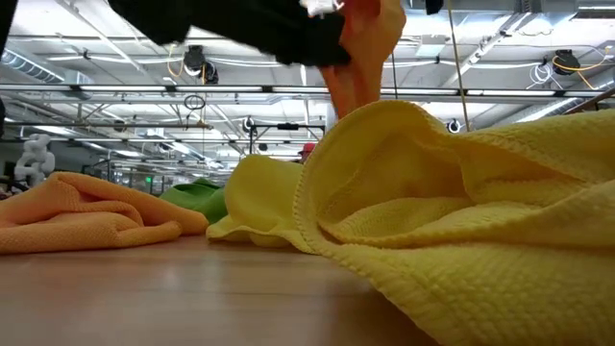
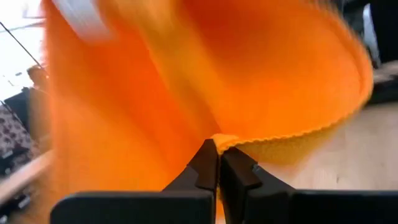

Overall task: Sort microfiber towel by color & place in baskets
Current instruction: Put the top orange microfiber cloth into the transparent bin

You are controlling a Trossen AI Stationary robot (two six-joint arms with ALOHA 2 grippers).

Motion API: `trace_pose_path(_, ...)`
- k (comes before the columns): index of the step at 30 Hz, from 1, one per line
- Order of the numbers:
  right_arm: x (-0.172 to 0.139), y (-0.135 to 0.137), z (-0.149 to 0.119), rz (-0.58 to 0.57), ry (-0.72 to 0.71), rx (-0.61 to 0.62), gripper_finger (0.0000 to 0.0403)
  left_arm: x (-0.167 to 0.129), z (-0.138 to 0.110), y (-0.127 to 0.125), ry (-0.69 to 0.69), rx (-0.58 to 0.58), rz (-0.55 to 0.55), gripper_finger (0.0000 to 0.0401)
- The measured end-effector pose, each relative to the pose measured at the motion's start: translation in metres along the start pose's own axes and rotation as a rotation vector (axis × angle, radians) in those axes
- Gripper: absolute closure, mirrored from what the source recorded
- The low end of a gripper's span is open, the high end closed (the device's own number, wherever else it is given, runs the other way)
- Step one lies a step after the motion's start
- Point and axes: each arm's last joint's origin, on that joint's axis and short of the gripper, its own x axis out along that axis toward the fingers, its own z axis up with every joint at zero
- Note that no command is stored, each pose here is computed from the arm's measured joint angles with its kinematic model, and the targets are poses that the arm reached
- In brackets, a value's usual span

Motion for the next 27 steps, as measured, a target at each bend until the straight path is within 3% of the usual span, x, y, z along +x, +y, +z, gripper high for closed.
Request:
trace_pose_path(9, -0.001, 0.003, -0.012, 0.035, 0.123, -0.004, 0.0394, -0.024, 0.034, 0.022, -0.013, 0.029, 0.129, 0.0391)
trace_pose_path(14, -0.001, 0.007, -0.013, 0.166, 0.121, 0.028, 0.0391, -0.025, 0.039, 0.030, -0.021, -0.033, 0.145, 0.0380)
trace_pose_path(17, -0.002, 0.008, -0.013, 0.209, 0.118, 0.043, 0.0391, -0.024, 0.036, 0.030, -0.007, -0.043, 0.137, 0.0337)
trace_pose_path(24, -0.001, 0.008, -0.013, 0.208, 0.116, 0.038, 0.0391, -0.023, 0.034, 0.029, 0.011, -0.048, 0.134, 0.0174)
trace_pose_path(27, -0.001, 0.008, -0.013, 0.208, 0.115, 0.036, 0.0390, -0.018, 0.030, 0.032, 0.017, -0.034, 0.122, 0.0137)
